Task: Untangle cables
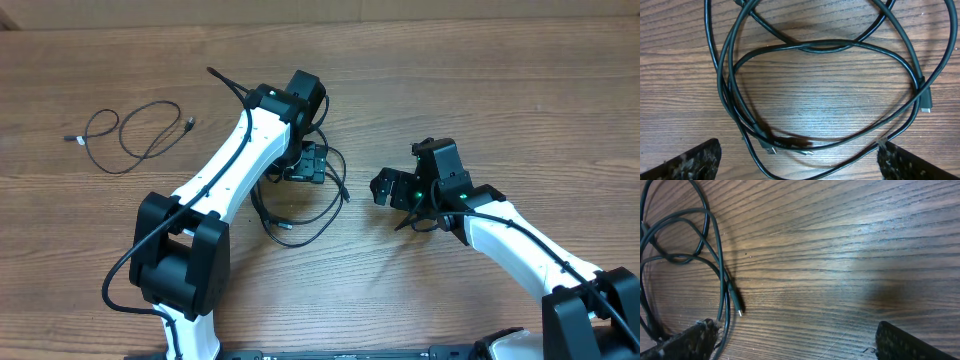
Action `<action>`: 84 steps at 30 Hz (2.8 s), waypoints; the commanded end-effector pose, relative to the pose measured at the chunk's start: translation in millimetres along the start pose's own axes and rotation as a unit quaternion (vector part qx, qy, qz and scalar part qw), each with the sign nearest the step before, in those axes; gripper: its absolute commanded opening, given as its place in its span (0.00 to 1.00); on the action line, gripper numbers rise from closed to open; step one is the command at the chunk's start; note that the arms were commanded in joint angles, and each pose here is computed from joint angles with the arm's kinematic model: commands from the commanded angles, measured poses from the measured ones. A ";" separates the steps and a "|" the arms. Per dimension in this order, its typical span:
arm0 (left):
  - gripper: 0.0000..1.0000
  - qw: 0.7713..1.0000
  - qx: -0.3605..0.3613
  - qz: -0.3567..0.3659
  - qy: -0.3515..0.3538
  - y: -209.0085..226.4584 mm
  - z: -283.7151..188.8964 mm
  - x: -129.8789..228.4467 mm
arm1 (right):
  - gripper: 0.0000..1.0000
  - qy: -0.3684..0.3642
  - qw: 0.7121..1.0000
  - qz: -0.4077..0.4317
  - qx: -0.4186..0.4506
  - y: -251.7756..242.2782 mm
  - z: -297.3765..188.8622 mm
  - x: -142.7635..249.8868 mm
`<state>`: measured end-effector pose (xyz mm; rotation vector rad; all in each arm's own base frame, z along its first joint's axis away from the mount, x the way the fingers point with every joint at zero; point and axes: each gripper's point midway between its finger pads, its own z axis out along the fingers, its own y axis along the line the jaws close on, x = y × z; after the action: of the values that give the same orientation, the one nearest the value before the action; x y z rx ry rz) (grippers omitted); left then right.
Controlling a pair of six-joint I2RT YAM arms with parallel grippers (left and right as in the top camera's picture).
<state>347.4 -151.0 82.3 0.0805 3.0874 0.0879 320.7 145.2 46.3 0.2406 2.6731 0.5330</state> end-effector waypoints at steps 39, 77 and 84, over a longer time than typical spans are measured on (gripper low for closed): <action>0.29 0.996 0.009 -0.090 -0.011 64.1 20.5 -23.2 | 1.00 -0.001 1.000 0.001 0.004 -0.4 0.9 0.6; 0.11 0.972 0.147 0.157 0.093 -48.8 87.6 90.5 | 0.89 0.004 1.000 0.002 0.007 -2.0 0.9 3.2; 0.15 0.969 0.153 0.154 0.117 -45.1 84.2 100.0 | 0.70 0.021 1.000 0.006 0.018 -7.3 0.5 11.5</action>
<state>255.2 -190.7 -1.1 0.5848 3.2333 -0.3852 310.3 141.0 40.0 0.2597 2.7243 0.5074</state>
